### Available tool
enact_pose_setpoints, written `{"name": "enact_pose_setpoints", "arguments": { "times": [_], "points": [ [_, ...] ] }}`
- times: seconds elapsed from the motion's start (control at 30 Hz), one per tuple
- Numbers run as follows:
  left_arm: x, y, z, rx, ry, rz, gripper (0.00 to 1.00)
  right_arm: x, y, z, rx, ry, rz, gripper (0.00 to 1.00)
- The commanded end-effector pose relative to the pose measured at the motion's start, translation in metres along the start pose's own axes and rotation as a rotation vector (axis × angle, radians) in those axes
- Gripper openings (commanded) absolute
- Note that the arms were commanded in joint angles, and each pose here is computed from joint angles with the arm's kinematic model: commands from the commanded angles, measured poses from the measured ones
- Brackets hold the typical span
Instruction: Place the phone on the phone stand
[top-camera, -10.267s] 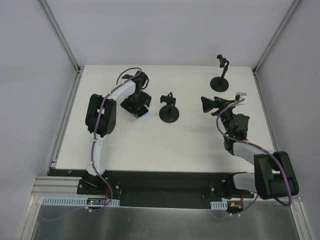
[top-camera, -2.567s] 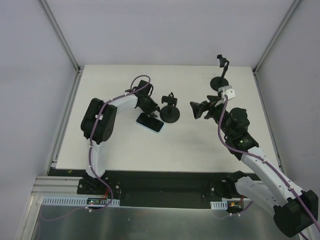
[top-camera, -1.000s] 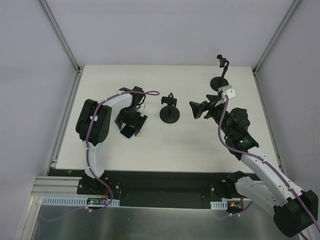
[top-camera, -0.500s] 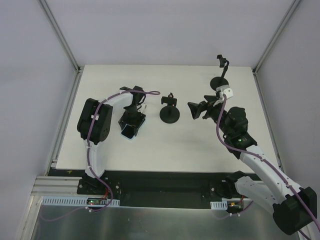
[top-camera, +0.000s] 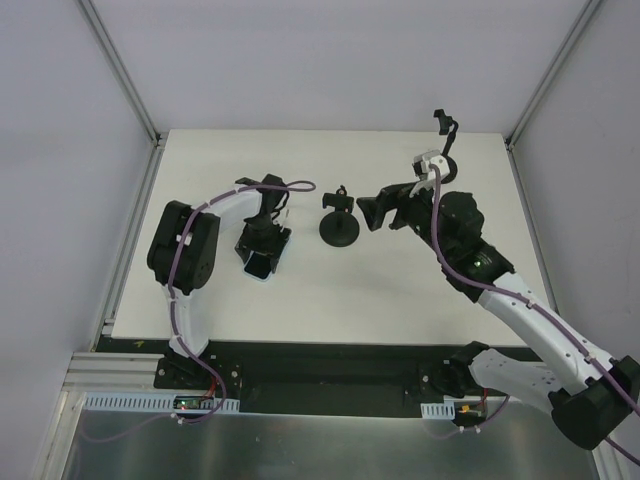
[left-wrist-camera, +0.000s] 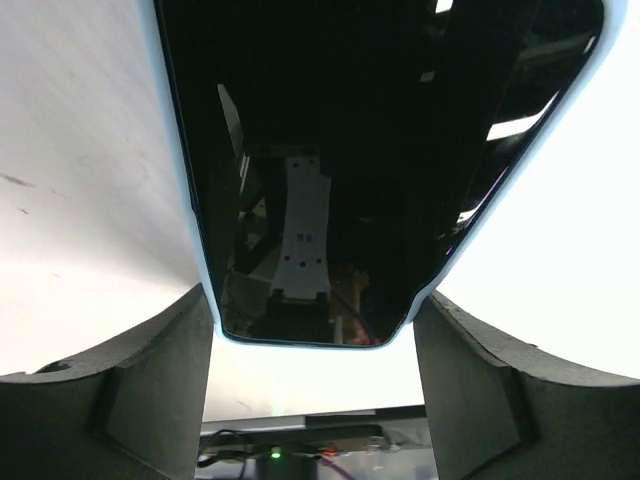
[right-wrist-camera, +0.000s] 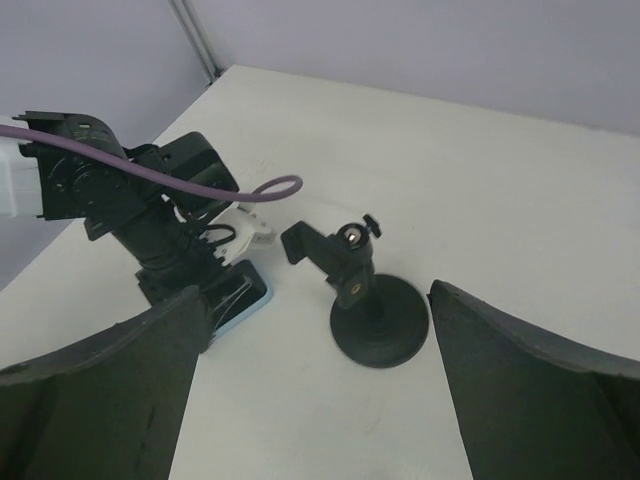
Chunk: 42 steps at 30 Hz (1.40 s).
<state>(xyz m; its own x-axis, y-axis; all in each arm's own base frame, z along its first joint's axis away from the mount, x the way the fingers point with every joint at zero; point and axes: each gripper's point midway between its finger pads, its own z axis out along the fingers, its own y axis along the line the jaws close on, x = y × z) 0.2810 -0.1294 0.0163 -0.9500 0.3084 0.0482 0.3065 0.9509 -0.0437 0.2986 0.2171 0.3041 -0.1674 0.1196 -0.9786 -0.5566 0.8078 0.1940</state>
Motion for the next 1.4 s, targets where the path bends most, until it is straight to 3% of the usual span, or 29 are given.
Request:
{"name": "enact_pose_setpoints", "arguments": {
  "times": [0.0,0.27,0.43,0.6,0.87,1.2,1.37],
  "points": [
    [0.005,-0.02,-0.022,0.061,-0.084,-0.12,0.0,0.016,0.006,-0.009,0.09,0.148,0.121,0.96],
    [0.039,-0.024,-0.048,0.113,-0.267,-0.229,0.0,0.087,0.029,-0.037,0.058,0.31,0.289,0.96],
    [0.052,-0.031,-0.078,0.183,-0.414,-0.221,0.0,0.099,0.051,-0.033,0.007,0.354,0.389,0.91],
    [0.058,-0.041,-0.103,0.262,-0.538,-0.192,0.0,0.11,0.093,-0.005,-0.027,0.364,0.673,0.88],
    [0.07,-0.06,-0.115,0.362,-0.567,-0.157,0.0,0.128,0.145,0.044,0.019,0.384,0.762,0.94],
    [0.083,-0.07,-0.131,0.43,-0.623,-0.129,0.0,0.138,0.178,0.08,-0.017,0.4,0.853,0.74],
    [0.085,-0.071,-0.124,0.428,-0.603,-0.129,0.0,0.16,0.2,0.085,-0.038,0.463,0.912,0.72]
  ]
}}
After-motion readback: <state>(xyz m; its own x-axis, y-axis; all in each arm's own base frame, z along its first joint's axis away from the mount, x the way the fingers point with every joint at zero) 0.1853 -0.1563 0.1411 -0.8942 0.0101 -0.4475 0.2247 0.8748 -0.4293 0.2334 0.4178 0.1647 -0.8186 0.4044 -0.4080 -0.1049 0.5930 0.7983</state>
